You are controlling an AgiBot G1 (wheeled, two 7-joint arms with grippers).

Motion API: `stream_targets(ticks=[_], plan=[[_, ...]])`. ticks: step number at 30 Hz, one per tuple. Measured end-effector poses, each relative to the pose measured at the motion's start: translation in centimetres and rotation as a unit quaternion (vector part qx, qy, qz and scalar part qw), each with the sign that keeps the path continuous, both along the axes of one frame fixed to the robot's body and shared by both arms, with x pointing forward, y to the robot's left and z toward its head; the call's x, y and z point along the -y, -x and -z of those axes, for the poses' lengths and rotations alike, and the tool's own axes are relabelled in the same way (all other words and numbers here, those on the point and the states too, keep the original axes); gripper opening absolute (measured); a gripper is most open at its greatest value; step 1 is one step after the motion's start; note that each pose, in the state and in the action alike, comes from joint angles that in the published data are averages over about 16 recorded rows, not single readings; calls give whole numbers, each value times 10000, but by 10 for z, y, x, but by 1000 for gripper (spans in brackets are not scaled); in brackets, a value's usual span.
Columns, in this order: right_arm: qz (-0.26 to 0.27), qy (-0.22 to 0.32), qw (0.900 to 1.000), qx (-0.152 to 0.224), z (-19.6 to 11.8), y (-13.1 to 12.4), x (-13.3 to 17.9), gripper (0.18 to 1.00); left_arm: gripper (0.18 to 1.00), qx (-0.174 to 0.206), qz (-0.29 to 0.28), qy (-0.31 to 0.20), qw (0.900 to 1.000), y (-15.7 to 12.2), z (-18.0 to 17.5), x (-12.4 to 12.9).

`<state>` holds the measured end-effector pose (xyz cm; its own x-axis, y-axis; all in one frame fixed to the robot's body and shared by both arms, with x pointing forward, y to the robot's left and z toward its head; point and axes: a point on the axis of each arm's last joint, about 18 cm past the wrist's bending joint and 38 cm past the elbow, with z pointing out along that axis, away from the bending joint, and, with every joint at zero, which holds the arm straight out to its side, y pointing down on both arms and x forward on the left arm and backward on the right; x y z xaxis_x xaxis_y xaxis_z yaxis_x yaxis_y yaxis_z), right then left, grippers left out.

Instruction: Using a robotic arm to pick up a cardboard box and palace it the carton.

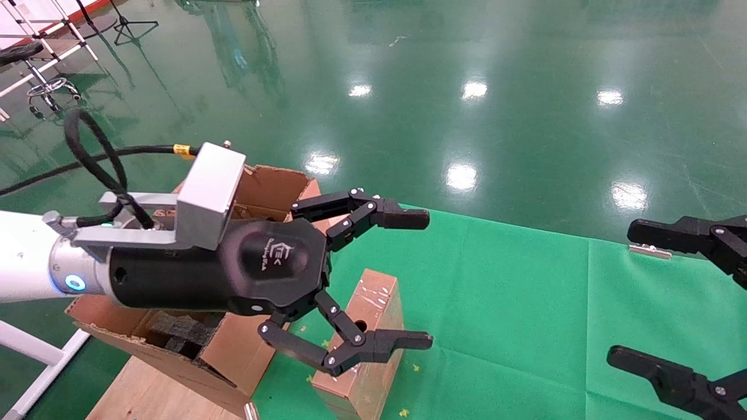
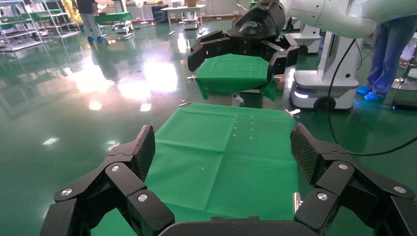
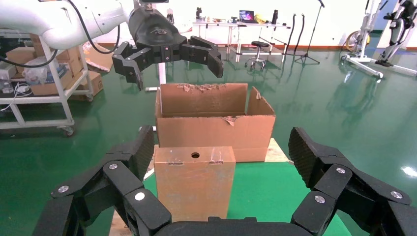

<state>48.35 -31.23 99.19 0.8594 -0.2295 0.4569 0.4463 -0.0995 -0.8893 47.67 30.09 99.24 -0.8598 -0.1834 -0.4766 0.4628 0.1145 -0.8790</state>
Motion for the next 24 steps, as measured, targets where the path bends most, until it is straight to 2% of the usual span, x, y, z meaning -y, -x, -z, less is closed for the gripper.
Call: stream_targets(ticks=[13, 24], plan=[[0, 0, 10000, 0, 0, 0, 0, 1001, 1001, 3, -11, -26, 10000, 0, 1, 0], [0, 0, 10000, 0, 0, 0, 0, 999, 1001, -62, -364, -523, 9980, -9, 6, -3]])
